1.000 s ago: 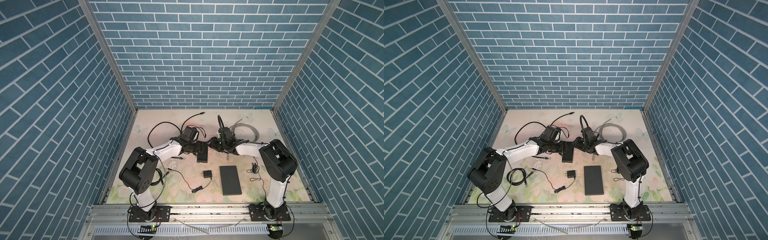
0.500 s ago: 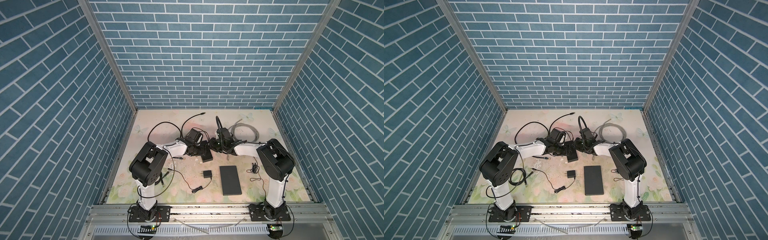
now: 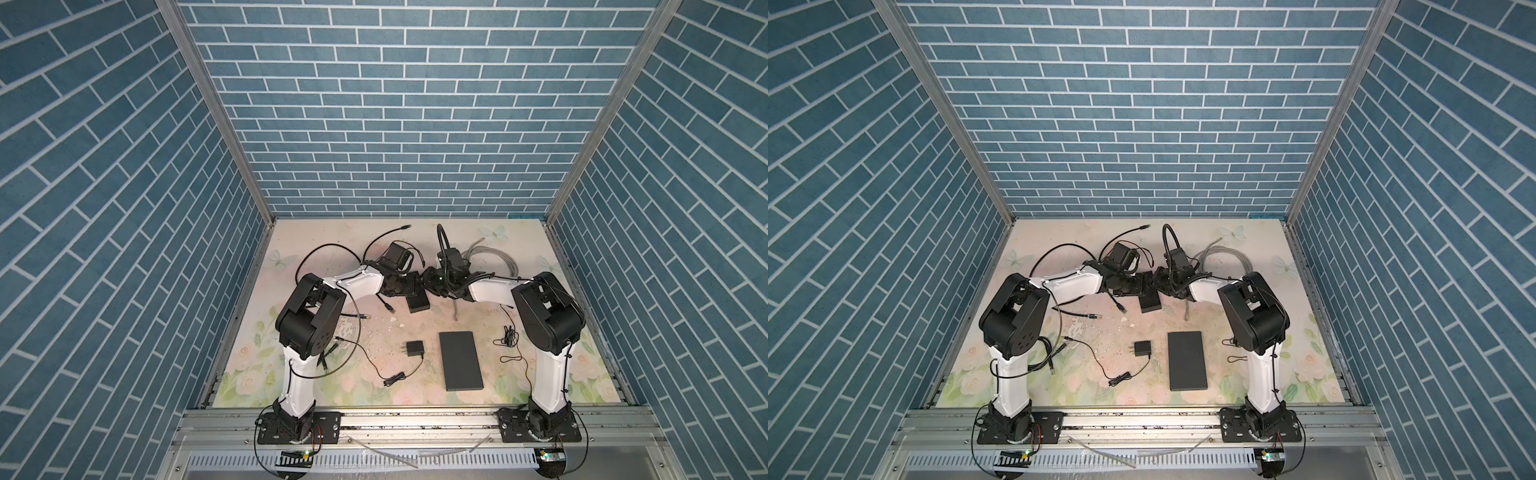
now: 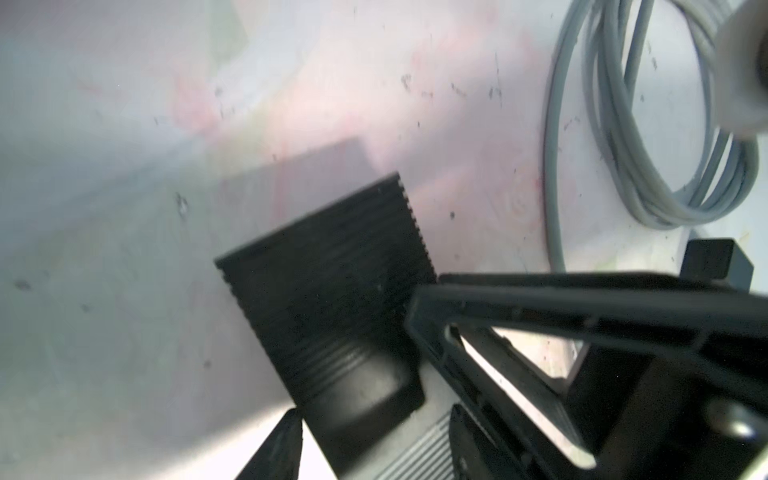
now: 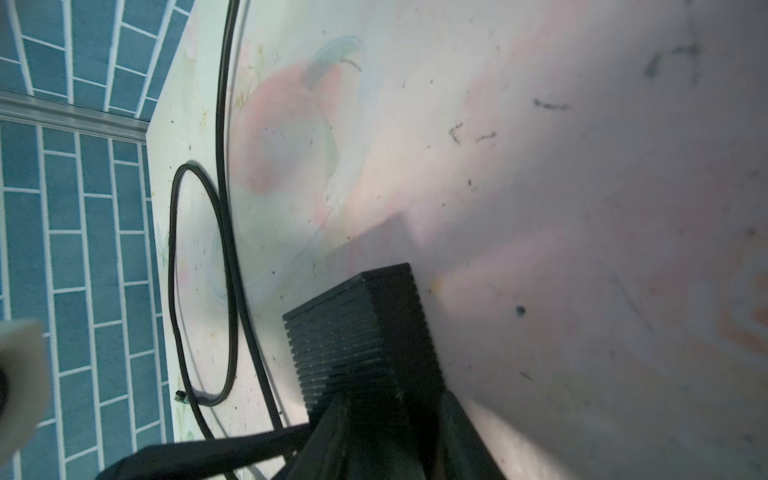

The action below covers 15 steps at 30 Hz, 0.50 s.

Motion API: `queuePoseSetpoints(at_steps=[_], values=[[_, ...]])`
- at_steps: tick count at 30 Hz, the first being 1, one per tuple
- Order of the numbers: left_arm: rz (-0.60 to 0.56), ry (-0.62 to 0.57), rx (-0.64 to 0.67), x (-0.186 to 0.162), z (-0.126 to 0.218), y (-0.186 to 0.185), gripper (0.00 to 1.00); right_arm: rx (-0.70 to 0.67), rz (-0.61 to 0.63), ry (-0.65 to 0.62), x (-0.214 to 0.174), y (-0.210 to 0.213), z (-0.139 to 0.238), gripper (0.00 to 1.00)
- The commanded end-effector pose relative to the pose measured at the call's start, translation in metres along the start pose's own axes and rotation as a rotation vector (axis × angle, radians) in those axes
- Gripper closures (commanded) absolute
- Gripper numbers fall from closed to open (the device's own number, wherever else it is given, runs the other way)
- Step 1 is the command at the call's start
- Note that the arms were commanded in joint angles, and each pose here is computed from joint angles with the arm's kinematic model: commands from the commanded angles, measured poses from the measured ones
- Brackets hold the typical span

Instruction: Insert the plug into the switch port

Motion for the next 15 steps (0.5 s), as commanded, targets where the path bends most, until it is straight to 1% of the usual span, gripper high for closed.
queuePoseSetpoints(at_steps=[1,5,8,10,12,15], values=[[-0.012,-0.025,-0.010,0.014,-0.001,0.002,0.43,0.045,0.032,0.022,0.005,0.017,0.001,0.63],[0.009,-0.023,-0.013,0.017,0.006,0.016,0.42,0.071,0.046,0.038,0.011,0.025,0.000,0.61],[0.030,-0.035,0.034,0.019,0.027,0.036,0.41,0.050,0.067,0.020,0.019,0.025,0.012,0.57],[0.005,-0.032,0.126,0.017,0.047,0.048,0.40,0.035,0.081,0.006,0.024,0.023,0.024,0.54],[-0.013,-0.014,0.253,0.006,0.071,0.061,0.39,0.003,0.116,-0.014,0.025,0.020,0.039,0.52],[0.054,0.013,0.409,-0.024,0.102,0.085,0.46,-0.054,0.165,-0.033,0.022,0.012,0.055,0.50]])
Point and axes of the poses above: each gripper's point midway between its finger pads, its own z axis back along the fingers, its own y axis along the line the jaws close on, x = y × z, the point moved 3 cm from there along z, back along the fingers, and after that the axes turned 4 degrees about -z, right-handed, at the moved point
